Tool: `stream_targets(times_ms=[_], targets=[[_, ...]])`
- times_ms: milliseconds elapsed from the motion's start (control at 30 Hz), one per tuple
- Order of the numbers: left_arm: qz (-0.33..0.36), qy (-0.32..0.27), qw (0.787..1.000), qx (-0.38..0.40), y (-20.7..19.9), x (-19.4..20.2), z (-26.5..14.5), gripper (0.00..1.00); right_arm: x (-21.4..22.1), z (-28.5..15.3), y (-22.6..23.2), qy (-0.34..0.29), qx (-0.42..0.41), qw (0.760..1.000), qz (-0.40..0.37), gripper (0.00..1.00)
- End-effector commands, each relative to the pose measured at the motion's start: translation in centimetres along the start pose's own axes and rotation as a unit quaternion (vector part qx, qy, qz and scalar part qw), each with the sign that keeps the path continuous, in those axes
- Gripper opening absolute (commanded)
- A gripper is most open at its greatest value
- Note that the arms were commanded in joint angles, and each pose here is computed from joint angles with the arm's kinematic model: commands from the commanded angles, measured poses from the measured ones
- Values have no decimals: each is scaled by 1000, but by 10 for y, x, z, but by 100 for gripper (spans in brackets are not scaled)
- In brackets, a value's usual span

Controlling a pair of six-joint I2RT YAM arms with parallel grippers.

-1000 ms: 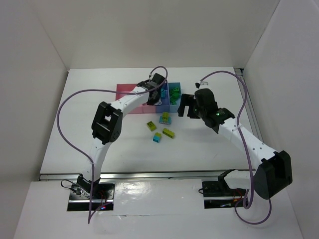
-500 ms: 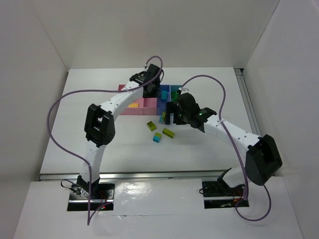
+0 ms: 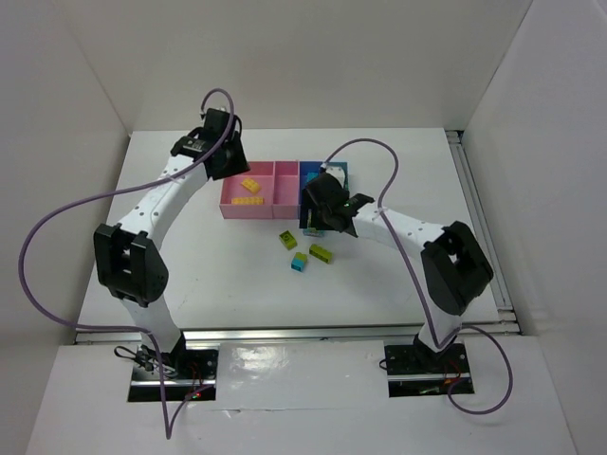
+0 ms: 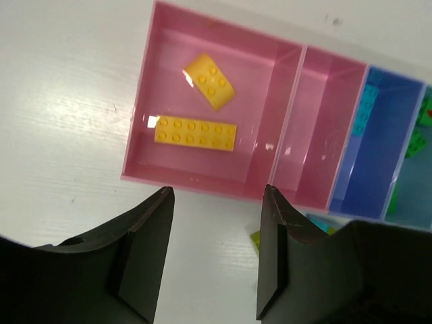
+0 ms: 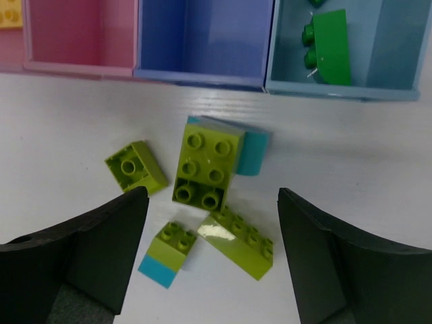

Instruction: Sort the legos into containers by color

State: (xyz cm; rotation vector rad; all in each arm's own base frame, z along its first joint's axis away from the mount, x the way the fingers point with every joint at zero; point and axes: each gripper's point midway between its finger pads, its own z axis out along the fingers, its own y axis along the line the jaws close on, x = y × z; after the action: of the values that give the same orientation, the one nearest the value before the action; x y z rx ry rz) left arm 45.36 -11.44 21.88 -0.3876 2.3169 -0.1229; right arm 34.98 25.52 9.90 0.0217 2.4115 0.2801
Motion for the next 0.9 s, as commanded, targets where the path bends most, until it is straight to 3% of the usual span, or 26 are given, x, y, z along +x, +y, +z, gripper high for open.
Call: stream_targets(times_ms=[0, 167, 567, 600, 867], targets=[[14, 24, 1000, 11, 0, 21, 5, 57, -32, 9, 13, -47, 14, 999, 14, 83], [7, 28, 1000, 10, 6, 28, 7, 57, -32, 22, 18, -35, 34, 999, 4, 70], [7, 34, 999, 17, 8, 38, 6, 55, -14, 34, 8, 2, 97, 995, 6, 63], [4, 33, 999, 14, 12, 36, 7, 55, -8, 36, 4, 12, 105, 994, 6, 59], [-1, 31, 999, 17, 15, 36, 5, 54, 1, 35, 8, 15, 98, 995, 21, 54]])
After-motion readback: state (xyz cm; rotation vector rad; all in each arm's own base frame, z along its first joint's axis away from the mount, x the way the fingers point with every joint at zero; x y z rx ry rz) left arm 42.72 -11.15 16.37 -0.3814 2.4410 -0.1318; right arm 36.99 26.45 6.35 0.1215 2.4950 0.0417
